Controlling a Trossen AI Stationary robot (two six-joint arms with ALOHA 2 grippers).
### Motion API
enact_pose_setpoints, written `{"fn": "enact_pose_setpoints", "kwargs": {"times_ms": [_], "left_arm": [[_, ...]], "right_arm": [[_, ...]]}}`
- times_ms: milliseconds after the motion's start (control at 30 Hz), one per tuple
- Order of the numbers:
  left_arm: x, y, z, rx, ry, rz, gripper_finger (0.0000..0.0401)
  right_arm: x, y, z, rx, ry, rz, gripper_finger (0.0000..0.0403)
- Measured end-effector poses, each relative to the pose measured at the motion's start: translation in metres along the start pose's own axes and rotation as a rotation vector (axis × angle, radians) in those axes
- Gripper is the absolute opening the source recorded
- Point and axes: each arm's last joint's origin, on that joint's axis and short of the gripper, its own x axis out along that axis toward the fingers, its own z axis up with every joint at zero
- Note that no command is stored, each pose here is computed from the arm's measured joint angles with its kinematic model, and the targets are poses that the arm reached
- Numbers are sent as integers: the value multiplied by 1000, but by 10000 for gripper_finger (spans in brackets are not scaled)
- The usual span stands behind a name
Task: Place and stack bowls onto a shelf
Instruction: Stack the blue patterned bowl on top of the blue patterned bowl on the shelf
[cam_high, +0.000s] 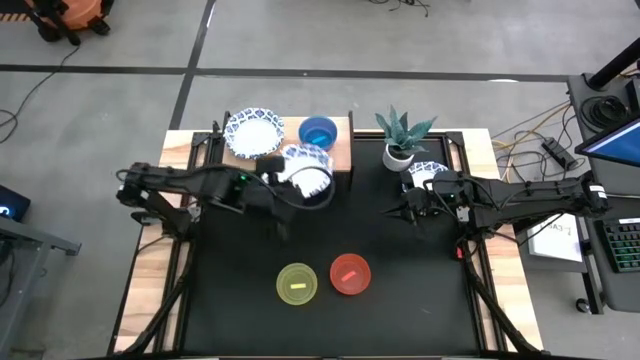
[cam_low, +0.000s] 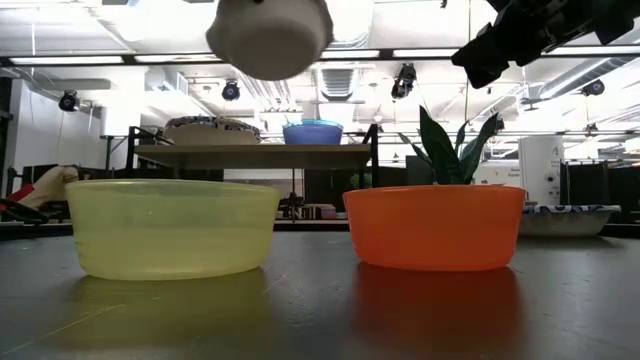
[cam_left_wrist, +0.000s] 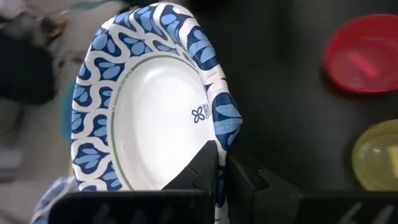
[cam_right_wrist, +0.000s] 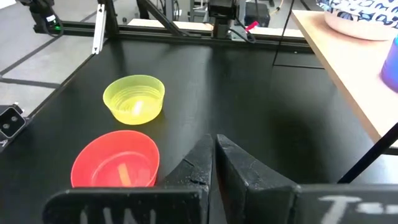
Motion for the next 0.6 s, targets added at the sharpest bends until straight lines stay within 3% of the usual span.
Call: {"fn": "enact_pose_setpoints", "kwargs": {"times_ms": [233,467,600], "left_arm": [[-9,31,-33,-109,23,136,0],[7,50,-75,-227,102,269,0],[16,52,-89,-271,87,287,0]], "right_arm": [[0,0,0,0,1,0,9],[0,0,-1,0,2,0,9],[0,0,-1,0,2,0,9]]}}
